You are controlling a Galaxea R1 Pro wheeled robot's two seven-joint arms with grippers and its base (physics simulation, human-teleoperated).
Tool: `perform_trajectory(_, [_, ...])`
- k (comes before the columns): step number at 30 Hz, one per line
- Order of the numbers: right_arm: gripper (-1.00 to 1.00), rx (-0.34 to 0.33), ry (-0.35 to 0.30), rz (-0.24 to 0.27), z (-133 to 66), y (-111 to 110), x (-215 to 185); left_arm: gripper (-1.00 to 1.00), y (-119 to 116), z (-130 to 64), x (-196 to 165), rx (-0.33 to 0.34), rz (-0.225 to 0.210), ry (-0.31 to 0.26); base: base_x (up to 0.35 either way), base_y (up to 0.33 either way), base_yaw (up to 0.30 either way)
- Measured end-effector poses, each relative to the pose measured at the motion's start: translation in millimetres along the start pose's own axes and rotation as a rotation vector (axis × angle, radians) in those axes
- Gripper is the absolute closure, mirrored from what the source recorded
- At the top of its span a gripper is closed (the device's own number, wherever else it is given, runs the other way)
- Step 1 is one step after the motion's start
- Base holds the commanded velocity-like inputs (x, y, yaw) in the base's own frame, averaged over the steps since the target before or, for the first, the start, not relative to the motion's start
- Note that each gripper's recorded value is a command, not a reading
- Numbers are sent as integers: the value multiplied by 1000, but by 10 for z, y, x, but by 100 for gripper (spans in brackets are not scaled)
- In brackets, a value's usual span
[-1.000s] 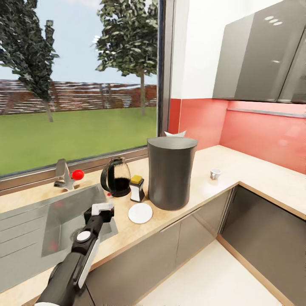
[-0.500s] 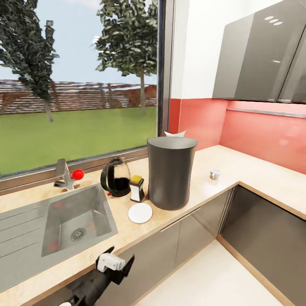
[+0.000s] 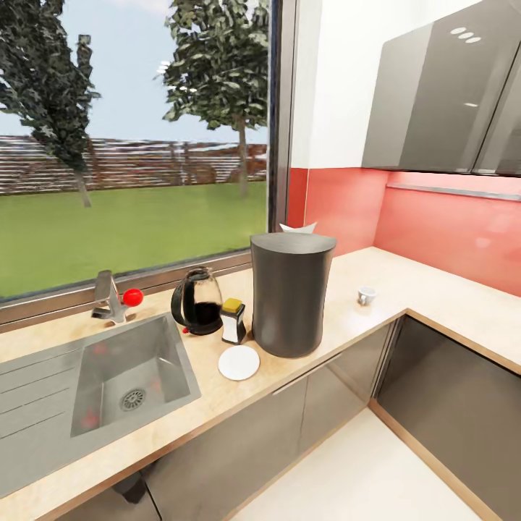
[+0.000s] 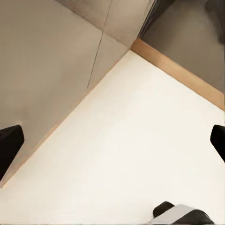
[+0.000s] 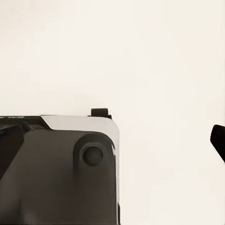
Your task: Set up a coffee station on the kitchen countertop: keep the coffee maker on the countertop, move the bottle of coffee from the kitchen shelf to the counter next to the coffee maker, place a paper coffee filter on top of the coffee maker, put the saucer next to the coffee maker with the coffee cup on the saucer, and place the electric kettle next to the coffee maker.
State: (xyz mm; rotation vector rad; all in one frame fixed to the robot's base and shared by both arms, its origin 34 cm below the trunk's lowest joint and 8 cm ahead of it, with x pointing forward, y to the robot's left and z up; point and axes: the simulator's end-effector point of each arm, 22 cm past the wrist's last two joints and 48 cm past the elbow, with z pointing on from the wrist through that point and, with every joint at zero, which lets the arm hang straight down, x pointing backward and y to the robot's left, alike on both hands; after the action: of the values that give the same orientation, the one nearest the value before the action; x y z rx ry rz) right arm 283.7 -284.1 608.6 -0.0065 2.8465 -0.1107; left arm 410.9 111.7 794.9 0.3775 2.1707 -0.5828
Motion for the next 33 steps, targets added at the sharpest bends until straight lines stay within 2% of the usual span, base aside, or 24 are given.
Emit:
perform_trajectory(1, [-100, -1, -9, 0, 3, 5, -44, -100, -1, -8, 155, -1, -9, 23, 0, 0, 0])
perform_trajectory(2, [-100, -5, -32, 2, 10, 23, -154, -100, 8, -38, 426, -7, -29, 69, 0, 0, 0])
perform_trajectory(5, [-100, -12, -71, 4, 15, 51, -342, -100, 70, -126, 882, -38, -70, 156, 0, 0, 0])
perform_trajectory(8, [-100, -16, -93, 6, 14, 61, -445, -100, 298, -390, 1616, -155, -121, 305, 0, 0, 0])
perform_trajectory(14, [-100, -14, -97, 5, 14, 52, -460, -100, 259, -782, 2415, -222, -180, 468, 0, 0, 0])
perform_trajectory(18, [-100, -13, -98, 6, 14, 51, -461, -100, 315, -968, 2669, -287, -192, 529, 0, 0, 0])
perform_trajectory(19, [-100, -15, -96, 7, 14, 58, -459, -100, 332, -1298, 3043, -352, -208, 629, 0, 0, 0])
perform_trajectory(20, [-100, -17, -96, 6, 14, 70, -457, -100, 310, -1459, 3210, -372, -221, 676, 0, 0, 0])
perform_trajectory(21, [-100, -19, -95, 6, 13, 80, -453, -100, 325, -1545, 3283, -393, -226, 699, 0, -92, 0])
perform_trajectory(22, [-100, -16, -93, 9, 14, 60, -444, -100, 707, -1959, 3435, -627, -199, 768, 0, -127, 0])
perform_trajectory(26, [-100, -14, -92, 6, 14, 54, -439, -100, 773, -2051, 3449, -689, -183, 786, 0, -238, 4])
perform_trajectory(33, [-100, -13, -92, 4, 14, 58, -440, -100, 780, -2067, 3454, -696, -183, 788, 0, -270, 162])
